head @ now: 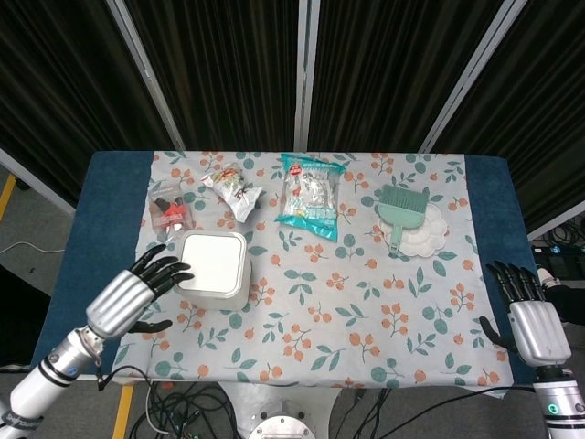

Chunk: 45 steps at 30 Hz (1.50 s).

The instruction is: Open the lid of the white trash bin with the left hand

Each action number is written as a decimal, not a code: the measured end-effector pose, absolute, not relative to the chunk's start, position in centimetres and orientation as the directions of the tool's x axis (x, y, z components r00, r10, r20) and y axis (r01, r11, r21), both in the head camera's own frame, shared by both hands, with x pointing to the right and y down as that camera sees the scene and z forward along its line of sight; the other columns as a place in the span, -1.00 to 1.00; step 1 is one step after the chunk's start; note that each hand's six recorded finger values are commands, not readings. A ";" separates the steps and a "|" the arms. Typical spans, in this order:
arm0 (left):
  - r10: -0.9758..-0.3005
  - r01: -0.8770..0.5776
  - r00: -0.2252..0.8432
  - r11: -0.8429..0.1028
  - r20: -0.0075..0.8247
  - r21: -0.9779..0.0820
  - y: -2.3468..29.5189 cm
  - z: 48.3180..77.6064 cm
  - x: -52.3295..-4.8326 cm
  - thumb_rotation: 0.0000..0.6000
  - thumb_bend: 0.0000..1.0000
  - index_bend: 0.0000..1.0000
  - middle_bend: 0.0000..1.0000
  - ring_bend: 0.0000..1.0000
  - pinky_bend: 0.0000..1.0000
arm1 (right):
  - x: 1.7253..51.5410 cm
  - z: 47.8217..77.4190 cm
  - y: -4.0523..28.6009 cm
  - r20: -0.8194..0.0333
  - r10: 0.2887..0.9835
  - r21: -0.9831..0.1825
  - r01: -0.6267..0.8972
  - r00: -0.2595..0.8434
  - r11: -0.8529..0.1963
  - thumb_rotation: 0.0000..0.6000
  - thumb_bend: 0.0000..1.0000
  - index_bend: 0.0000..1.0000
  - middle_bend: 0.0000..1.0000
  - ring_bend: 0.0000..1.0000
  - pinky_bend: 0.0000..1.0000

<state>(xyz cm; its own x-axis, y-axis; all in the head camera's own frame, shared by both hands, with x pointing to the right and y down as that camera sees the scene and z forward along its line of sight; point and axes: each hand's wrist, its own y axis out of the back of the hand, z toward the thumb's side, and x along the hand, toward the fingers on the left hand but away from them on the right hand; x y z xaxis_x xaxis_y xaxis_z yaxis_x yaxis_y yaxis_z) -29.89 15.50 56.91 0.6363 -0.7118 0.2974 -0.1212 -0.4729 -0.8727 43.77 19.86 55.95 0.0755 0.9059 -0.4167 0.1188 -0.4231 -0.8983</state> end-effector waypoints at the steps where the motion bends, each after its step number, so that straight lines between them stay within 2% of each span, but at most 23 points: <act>1: -0.701 -0.120 0.647 -0.483 0.301 -0.868 15.5 57.1 -29.4 1.00 -1.00 -0.59 -0.66 -0.71 -0.99 | 43.8 56.0 19.9 -0.417 0.906 -0.898 0.119 0.074 -0.424 1.00 -0.48 -1.00 -0.93 -1.00 -1.00; 6: -0.661 -0.090 0.665 -0.534 0.348 -0.841 15.7 58.4 -28.4 1.00 -1.00 -0.59 -0.66 -0.71 -0.99 | 44.1 56.0 19.9 -0.417 0.906 -0.898 0.123 0.069 -0.422 1.00 -0.48 -1.00 -0.93 -1.00 -1.00; 13: -0.585 -0.007 0.653 -0.639 0.481 -0.769 16.9 61.0 -27.7 1.00 -1.00 -0.57 -0.64 -0.71 -0.99 | 44.2 56.2 20.0 -0.422 0.904 -0.896 0.125 0.066 -0.427 1.00 -0.48 -1.00 -0.93 -1.00 -1.00; 15: -0.586 -0.003 0.650 -0.639 0.484 -0.769 16.9 61.0 -27.7 1.00 -1.00 -0.57 -0.64 -0.71 -0.99 | 44.2 56.1 20.0 -0.420 0.905 -0.896 0.124 0.069 -0.425 1.00 -0.48 -1.00 -0.93 -1.00 -1.00; 18: -0.615 -0.032 0.643 -0.616 0.456 -0.787 16.5 60.4 -27.8 1.00 -1.00 -0.57 -0.64 -0.71 -0.99 | 44.1 56.0 20.0 -0.414 0.907 -0.899 0.124 0.071 -0.420 1.00 -0.48 -1.00 -0.93 -1.00 -1.00; 24: -0.741 -0.163 0.578 -0.515 0.342 -0.842 14.3 58.3 -29.3 1.00 -1.00 -0.57 -0.64 -0.71 -0.99 | 44.0 55.9 19.9 -0.405 0.911 -0.902 0.130 0.077 -0.412 1.00 -0.48 -1.00 -0.93 -1.00 -1.00; 30: -0.873 -0.252 0.424 -0.368 0.239 -0.895 12.9 55.5 -33.9 0.99 -1.00 -0.57 -0.64 -0.71 -0.99 | 44.2 55.7 19.5 -0.400 0.913 -0.905 0.124 0.079 -0.407 1.00 -0.48 -1.00 -0.93 -1.00 -1.00; 32: -0.905 -0.249 0.351 -0.339 0.242 -0.907 13.1 55.2 -36.1 0.99 -1.00 -0.57 -0.64 -0.71 -0.99 | 44.2 55.6 19.3 -0.399 0.913 -0.905 0.124 0.080 -0.407 1.00 -0.48 -1.00 -0.93 -1.00 -1.00; 36: -0.931 -0.220 0.216 -0.340 0.294 -0.914 14.2 55.7 -40.2 0.99 -1.00 -0.57 -0.64 -0.71 -0.99 | 44.2 55.8 19.1 -0.409 0.909 -0.900 0.130 0.085 -0.417 1.00 -0.48 -1.00 -0.93 -1.00 -1.00; 40: -0.929 -0.167 0.078 -0.369 0.361 -0.914 16.5 56.5 -44.1 0.99 -1.00 -0.57 -0.64 -0.71 -0.99 | 44.1 56.3 18.7 -0.423 0.901 -0.890 0.144 0.095 -0.433 1.00 -0.48 -1.00 -0.93 -1.00 -1.00; 45: -0.920 -0.125 -0.009 -0.389 0.393 -0.913 19.8 56.8 -45.9 0.99 -1.00 -0.57 -0.64 -0.71 -0.99 | 43.7 56.5 18.8 -0.425 0.898 -0.887 0.148 0.114 -0.438 1.00 -0.48 -1.00 -0.93 -1.00 -1.00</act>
